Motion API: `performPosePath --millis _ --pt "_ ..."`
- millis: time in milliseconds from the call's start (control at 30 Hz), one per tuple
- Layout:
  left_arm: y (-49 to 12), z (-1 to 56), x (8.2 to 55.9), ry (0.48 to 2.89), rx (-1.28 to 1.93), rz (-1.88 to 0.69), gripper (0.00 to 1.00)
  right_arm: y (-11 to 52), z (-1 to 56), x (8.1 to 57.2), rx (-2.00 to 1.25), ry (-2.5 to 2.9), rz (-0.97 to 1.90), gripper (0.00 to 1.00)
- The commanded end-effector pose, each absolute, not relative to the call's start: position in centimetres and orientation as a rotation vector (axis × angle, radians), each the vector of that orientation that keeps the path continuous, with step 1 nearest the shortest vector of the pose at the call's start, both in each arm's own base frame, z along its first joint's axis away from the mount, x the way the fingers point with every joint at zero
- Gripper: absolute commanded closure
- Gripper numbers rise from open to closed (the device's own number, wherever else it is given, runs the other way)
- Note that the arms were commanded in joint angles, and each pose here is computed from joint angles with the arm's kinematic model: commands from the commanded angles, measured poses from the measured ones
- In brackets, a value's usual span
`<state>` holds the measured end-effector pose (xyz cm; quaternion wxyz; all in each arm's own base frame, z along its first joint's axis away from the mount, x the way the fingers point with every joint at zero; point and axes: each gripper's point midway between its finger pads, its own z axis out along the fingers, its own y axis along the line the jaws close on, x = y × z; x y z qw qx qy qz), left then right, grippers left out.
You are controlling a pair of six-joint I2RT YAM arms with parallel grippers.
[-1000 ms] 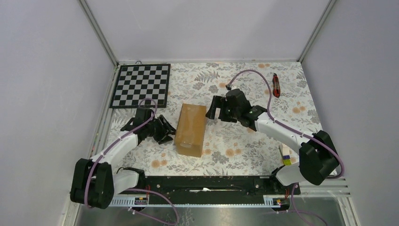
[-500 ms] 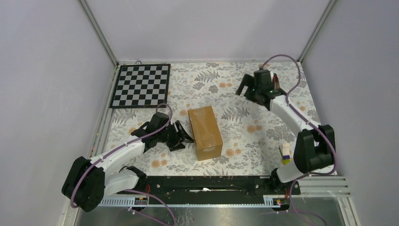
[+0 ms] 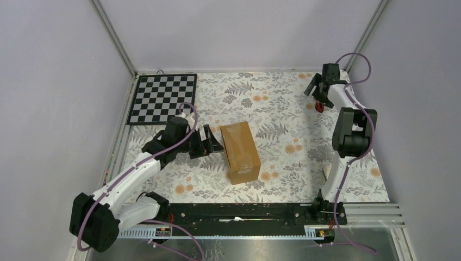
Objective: Unpack the express box
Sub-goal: Pick up the knife from the center of the board.
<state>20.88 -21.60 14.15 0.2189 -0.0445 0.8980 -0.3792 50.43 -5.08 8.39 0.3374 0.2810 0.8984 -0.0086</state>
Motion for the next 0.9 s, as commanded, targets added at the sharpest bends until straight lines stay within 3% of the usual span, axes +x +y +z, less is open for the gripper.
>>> performPosePath --millis 0,200,533,867 --pt "-21.2 17.9 21.3 2.364 0.020 -1.035 0.10 -7.5 7.9 51.4 0.655 2.382 -0.202 0.01" --pt "-20.5 18.7 21.1 2.351 0.045 -1.023 0.07 -9.1 6.3 52.8 0.640 2.399 -0.262 0.02" --pt "-19.5 21.3 21.4 2.306 0.088 -0.985 0.01 -8.8 3.2 53.6 0.567 2.483 -0.234 0.18" --pt "-19.5 23.5 21.4 2.271 0.087 -1.009 0.01 -7.6 1.2 53.0 0.587 2.531 -0.156 0.50"
